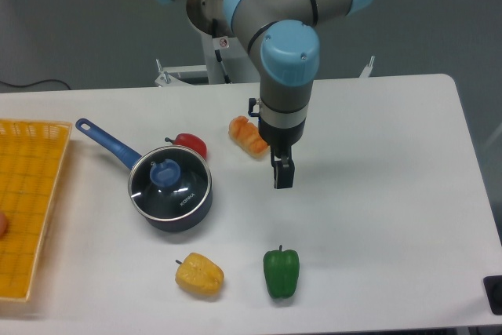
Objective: Open the lid
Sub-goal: 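Move the open gripper over to the blue knob of the glass lid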
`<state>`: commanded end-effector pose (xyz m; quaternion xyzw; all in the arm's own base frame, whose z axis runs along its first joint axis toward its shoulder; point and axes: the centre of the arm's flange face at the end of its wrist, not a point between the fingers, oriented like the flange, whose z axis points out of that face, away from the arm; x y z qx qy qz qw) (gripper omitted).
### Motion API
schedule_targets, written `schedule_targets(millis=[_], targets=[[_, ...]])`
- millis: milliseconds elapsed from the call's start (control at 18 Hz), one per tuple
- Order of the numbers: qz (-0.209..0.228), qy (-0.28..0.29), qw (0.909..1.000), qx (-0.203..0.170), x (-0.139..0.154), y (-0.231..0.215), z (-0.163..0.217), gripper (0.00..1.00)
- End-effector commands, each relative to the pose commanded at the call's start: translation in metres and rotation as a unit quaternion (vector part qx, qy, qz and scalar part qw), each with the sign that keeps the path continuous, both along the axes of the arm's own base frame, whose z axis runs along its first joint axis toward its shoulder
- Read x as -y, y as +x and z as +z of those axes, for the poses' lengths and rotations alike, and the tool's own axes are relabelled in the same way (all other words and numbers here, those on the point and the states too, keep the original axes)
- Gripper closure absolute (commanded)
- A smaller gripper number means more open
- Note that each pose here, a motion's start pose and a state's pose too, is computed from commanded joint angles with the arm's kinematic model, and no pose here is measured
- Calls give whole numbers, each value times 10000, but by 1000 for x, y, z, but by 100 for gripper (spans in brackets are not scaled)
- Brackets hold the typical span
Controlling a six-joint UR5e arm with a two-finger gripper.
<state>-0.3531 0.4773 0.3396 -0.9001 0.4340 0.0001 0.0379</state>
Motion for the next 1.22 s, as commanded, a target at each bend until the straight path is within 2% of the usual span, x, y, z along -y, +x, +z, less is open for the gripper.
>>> schedule_targets(millis=[111, 389, 556, 722, 889, 1056, 1222], targets=[[291, 3, 9996, 44, -7, 12, -6, 0], [362, -2, 9993, -78, -28, 34, -3, 0], [941, -67, 9955, -22, -32, 41, -7, 0], [1706, -76, 9853, 47, -44, 60, -7, 0], [1595, -22, 9872, 24, -56, 76, -2, 0], [1271, -11, 9919, -38, -82, 99, 2, 0], [931, -177, 9952, -222, -95, 120, -5, 0]])
